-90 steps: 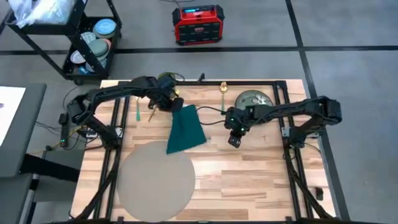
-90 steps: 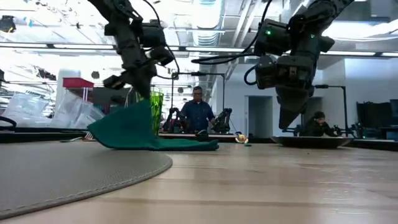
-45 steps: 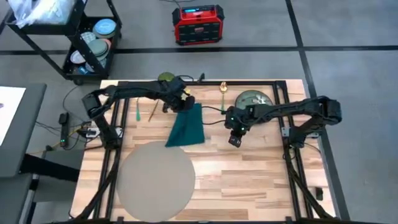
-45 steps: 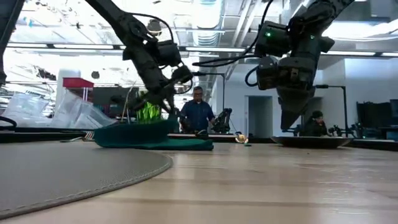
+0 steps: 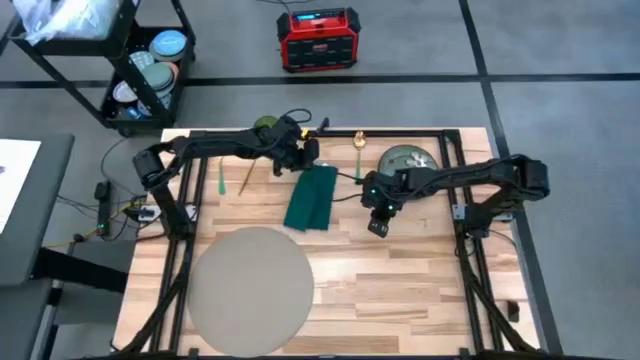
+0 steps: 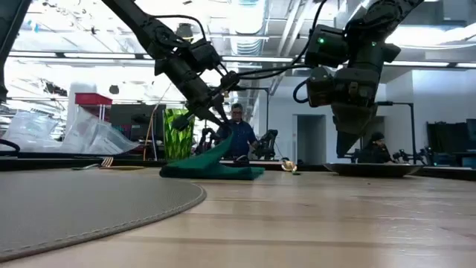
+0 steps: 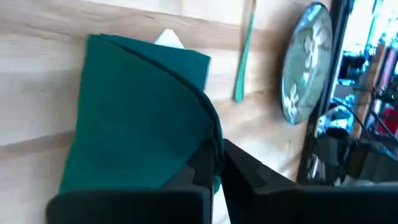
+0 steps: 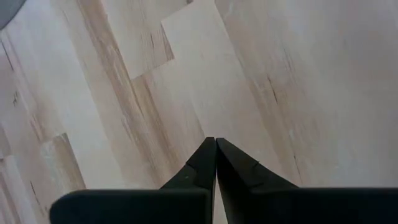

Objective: Set table place
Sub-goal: Fold the green napkin

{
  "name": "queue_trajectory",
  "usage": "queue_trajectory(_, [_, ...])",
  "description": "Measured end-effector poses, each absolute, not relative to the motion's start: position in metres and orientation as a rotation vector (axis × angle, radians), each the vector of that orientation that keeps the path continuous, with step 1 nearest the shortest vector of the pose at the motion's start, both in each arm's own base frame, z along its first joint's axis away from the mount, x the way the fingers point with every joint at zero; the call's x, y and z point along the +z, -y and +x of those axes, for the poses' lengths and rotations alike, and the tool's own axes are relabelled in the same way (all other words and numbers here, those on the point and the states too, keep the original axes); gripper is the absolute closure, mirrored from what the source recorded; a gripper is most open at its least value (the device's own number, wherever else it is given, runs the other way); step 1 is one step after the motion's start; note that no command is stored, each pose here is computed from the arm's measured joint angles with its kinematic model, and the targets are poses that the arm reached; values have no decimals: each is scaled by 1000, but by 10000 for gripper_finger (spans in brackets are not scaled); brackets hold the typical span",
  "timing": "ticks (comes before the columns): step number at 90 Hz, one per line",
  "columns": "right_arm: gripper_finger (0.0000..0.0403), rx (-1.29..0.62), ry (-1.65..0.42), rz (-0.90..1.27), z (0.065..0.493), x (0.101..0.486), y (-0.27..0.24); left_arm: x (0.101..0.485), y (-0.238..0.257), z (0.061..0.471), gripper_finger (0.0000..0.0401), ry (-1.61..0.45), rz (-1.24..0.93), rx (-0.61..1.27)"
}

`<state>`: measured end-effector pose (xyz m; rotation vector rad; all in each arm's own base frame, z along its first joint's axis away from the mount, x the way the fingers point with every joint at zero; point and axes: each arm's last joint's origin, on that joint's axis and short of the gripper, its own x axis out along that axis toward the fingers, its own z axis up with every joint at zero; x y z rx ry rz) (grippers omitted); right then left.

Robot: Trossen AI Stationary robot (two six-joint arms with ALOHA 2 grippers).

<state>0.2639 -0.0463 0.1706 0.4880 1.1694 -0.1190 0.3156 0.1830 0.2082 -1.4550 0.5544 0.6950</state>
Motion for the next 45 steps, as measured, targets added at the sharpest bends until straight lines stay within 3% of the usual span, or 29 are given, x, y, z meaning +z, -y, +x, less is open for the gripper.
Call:
queue_trajectory(24, [403, -118, -1169, 487, 264, 171, 46, 216, -183, 325, 401, -419, -1473, 682])
queue_trajectory(45, [403, -119, -1166, 486, 264, 171, 46, 210, -173, 334, 401, -437, -1483, 675])
